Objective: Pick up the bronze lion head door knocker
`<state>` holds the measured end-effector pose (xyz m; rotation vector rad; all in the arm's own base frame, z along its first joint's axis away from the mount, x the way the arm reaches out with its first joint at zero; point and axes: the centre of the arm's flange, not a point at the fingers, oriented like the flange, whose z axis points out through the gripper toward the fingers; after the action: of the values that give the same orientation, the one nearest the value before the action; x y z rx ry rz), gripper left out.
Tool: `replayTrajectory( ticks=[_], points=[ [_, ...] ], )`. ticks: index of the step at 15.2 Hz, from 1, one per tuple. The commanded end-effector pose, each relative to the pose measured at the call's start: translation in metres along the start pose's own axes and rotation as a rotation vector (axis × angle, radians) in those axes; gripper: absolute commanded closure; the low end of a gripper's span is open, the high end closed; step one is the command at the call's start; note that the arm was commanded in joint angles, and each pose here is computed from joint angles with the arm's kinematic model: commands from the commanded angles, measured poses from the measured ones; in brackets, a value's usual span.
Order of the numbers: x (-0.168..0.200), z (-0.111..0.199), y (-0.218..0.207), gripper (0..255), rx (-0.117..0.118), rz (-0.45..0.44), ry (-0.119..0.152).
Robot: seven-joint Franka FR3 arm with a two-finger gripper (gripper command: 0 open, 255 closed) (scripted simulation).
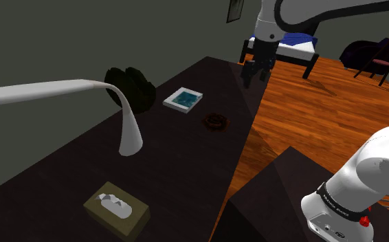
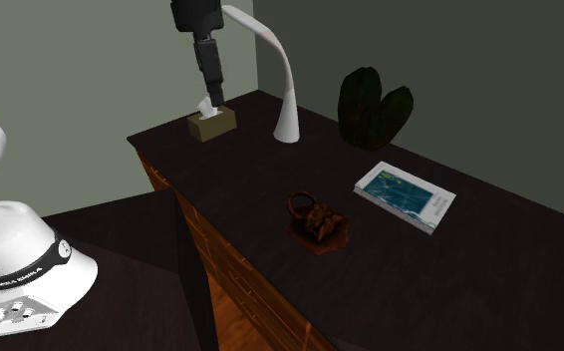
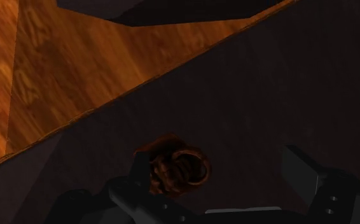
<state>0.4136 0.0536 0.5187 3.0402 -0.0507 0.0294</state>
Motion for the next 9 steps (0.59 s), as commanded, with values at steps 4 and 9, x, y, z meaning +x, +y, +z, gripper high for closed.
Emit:
replayTrajectory(
  ticks=[4,9],
  points=[
    [0.045,0.055,-0.019,0,-0.028,0.035,-0.030],
    [0.088,0.109,-0.032,0,-0.057,0.070,-0.061]
  ],
)
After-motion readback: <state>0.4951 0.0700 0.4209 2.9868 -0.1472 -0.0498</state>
